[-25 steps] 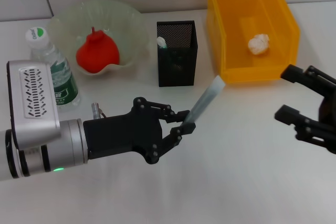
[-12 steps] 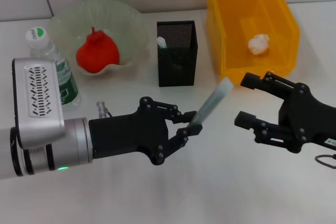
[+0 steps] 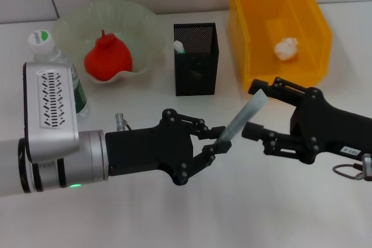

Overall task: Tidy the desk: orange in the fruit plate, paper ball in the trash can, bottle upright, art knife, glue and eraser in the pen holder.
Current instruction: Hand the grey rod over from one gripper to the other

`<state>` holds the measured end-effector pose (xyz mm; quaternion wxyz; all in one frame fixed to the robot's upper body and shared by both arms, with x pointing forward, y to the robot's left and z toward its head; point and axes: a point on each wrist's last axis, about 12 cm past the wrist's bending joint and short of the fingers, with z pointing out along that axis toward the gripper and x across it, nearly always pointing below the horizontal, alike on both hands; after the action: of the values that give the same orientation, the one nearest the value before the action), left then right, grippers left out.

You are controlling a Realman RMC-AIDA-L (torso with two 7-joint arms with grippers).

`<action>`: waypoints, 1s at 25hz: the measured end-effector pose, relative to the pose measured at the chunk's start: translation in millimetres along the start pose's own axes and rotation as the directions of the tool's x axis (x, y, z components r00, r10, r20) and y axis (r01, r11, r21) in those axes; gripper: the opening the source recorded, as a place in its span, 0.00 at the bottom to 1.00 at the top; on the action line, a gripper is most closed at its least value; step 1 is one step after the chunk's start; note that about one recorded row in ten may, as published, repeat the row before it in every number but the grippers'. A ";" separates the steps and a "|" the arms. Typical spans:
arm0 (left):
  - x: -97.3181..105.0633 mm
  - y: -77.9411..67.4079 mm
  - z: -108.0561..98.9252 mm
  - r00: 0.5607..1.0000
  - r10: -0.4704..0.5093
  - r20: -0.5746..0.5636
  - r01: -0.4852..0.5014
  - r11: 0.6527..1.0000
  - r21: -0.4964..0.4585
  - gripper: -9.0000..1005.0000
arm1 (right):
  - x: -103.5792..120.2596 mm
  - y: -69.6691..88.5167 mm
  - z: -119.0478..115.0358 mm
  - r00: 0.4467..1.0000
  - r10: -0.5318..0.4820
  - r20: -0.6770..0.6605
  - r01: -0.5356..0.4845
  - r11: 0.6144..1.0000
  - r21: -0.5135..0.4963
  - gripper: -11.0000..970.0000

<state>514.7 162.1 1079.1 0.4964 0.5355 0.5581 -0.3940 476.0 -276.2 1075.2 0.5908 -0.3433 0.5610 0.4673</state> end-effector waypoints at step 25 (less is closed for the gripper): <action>0.8 0.0 -1.3 1.000 -0.014 0.005 0.014 1.000 0.001 0.18 | 0.5 -4.2 16.6 1.000 0.009 -0.010 -0.009 0.999 -0.041 0.46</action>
<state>514.6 163.6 1078.5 0.4949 0.5309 0.5604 -0.3990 485.7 -262.0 1076.4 0.5786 -0.3552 0.5558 0.4798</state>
